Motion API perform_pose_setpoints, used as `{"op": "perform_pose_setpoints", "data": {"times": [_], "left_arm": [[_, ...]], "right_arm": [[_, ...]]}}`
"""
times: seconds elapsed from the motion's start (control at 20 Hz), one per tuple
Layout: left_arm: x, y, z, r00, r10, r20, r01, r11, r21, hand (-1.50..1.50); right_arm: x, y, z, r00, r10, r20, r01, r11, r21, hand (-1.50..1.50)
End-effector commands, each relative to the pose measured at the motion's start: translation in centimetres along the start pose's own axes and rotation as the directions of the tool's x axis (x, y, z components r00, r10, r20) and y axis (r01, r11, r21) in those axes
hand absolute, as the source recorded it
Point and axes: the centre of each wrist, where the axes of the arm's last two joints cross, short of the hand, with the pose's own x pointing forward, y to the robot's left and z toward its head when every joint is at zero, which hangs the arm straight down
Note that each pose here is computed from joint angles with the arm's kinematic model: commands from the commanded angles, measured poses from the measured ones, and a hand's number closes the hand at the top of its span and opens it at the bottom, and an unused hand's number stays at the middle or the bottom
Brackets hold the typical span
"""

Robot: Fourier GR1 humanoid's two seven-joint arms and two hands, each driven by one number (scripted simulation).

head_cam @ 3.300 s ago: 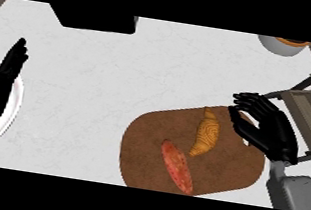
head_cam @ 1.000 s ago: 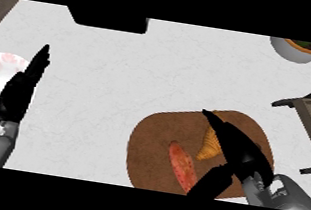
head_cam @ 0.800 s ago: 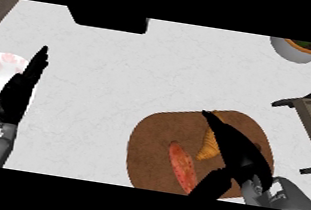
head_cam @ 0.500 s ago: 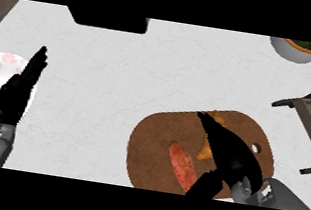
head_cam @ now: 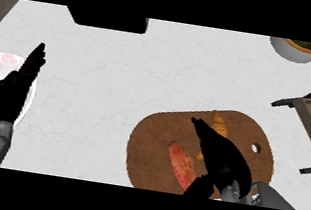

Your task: Pick the sweet potato from the cutting board and place it in the tiered basket

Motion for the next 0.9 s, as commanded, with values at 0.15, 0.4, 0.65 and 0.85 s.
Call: {"op": "perform_pose_setpoints", "data": {"times": [0.15,0.4,0.65,0.85], "left_arm": [[-0.5,-0.1,0.4,1.000,-0.010,0.009,0.010,1.000,-0.001,0.00],[-0.1,-0.4,-1.2,1.000,0.005,-0.004,-0.005,1.000,0.000,0.00],[-0.2,-0.5,-0.6,1.000,0.000,0.006,-0.001,1.000,0.008,0.00],[-1.1,0.9,-0.1,1.000,-0.013,-0.003,0.013,1.000,0.004,0.00]], "right_arm": [[1.5,2.2,0.6,0.985,-0.014,-0.174,0.017,1.000,0.018,-1.50],[0.4,3.0,-2.8,0.981,0.015,-0.192,-0.007,0.999,0.043,-1.50],[0.8,1.7,-2.9,0.983,0.007,-0.182,0.003,0.998,0.056,-1.50],[1.9,3.4,-3.6,0.982,0.000,-0.188,0.017,0.996,0.085,-1.50]]}}
